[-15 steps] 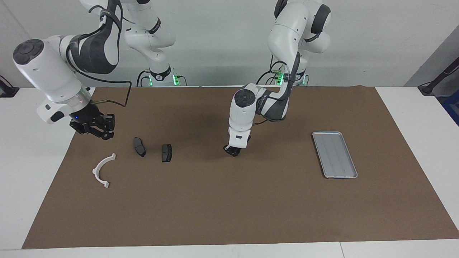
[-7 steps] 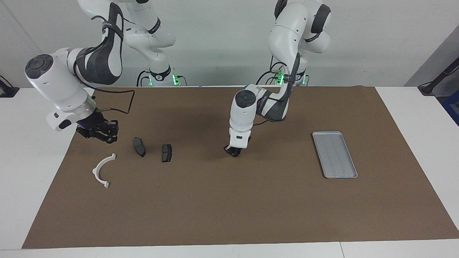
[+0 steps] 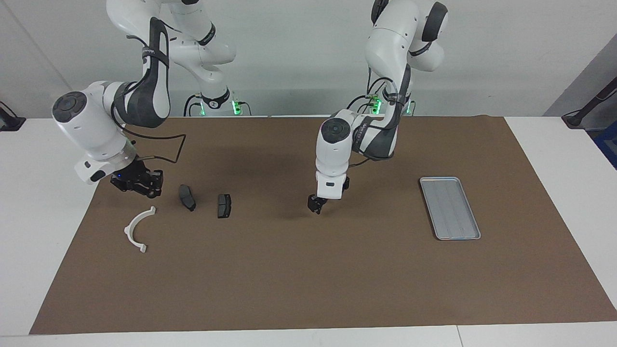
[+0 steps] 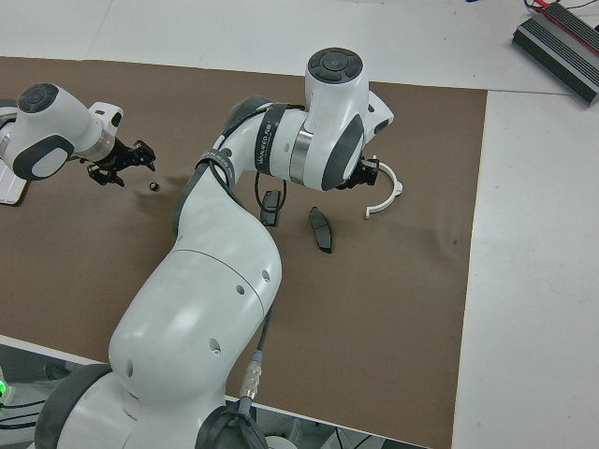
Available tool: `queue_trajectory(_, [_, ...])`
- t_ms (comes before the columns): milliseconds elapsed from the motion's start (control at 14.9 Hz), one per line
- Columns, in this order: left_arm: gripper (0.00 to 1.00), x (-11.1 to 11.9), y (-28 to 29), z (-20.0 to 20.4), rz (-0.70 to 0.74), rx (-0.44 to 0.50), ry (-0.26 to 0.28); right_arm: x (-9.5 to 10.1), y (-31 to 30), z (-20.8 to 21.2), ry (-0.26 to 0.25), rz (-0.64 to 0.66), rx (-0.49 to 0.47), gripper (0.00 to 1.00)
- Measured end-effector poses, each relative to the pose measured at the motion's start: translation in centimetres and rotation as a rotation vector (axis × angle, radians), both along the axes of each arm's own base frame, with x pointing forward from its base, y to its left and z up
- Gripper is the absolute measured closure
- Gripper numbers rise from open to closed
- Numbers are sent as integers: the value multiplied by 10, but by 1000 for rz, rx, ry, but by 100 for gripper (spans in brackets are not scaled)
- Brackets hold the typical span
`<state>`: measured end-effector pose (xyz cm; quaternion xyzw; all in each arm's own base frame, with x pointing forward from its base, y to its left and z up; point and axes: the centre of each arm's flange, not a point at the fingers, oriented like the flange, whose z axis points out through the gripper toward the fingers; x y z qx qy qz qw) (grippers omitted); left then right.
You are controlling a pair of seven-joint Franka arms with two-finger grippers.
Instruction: Place bearing gear from tray to pile
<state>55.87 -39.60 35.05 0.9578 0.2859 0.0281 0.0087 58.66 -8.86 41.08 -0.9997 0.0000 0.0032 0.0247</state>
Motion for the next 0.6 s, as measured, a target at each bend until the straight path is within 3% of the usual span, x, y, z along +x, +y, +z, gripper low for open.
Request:
queue_trajectory(335, [0, 43, 110, 117, 80, -27, -72, 18, 5, -23, -80, 8, -28, 61])
queue_trajectory(603, [0, 57, 204, 160, 68, -6, -64, 38, 31, -32, -142, 24, -33, 61])
